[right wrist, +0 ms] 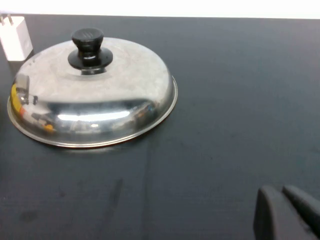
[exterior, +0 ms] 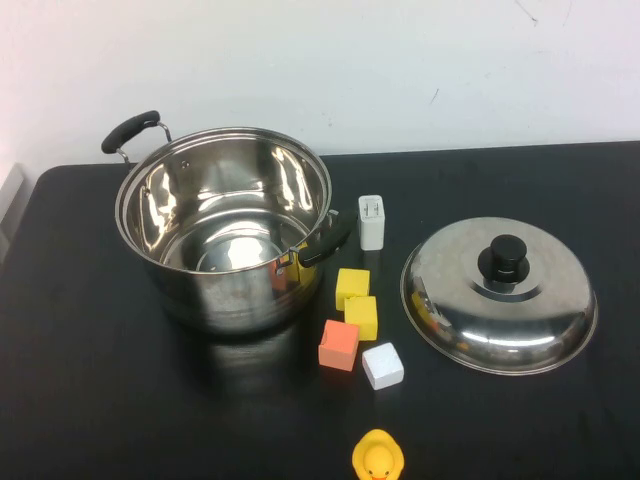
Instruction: Cover the pot
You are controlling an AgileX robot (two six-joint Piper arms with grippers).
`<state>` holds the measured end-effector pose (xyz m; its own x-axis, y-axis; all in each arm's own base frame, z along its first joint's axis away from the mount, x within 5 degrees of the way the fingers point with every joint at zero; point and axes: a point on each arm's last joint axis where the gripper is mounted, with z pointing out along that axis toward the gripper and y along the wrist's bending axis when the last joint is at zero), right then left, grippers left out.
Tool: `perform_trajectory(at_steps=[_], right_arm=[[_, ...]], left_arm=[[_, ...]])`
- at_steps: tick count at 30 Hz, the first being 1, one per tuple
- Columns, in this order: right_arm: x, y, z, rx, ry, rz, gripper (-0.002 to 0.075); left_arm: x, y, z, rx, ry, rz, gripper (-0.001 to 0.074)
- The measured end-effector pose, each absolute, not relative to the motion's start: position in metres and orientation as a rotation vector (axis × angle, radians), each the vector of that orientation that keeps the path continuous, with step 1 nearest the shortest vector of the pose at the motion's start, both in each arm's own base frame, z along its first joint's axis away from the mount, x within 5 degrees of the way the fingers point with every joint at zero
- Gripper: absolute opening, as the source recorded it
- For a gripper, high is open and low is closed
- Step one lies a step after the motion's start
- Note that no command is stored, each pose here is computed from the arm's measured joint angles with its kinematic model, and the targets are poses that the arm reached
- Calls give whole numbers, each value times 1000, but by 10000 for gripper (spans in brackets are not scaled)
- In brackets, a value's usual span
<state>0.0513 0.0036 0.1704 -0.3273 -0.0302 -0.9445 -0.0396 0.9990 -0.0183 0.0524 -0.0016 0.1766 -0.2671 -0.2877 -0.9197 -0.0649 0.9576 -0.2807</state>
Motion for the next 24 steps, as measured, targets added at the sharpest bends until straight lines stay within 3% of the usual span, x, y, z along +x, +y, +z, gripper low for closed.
perform_trajectory(at_steps=[19, 21, 24], right_arm=[[51, 5, 171, -19, 1902, 59, 9], [51, 8, 171, 43, 1899, 148, 9], [51, 16, 172, 268, 1876, 442, 9]], left_arm=[[52, -2, 177, -256, 1836, -216, -2], [52, -2, 177, -256, 1836, -216, -1], [52, -2, 177, -256, 1836, -216, -1]])
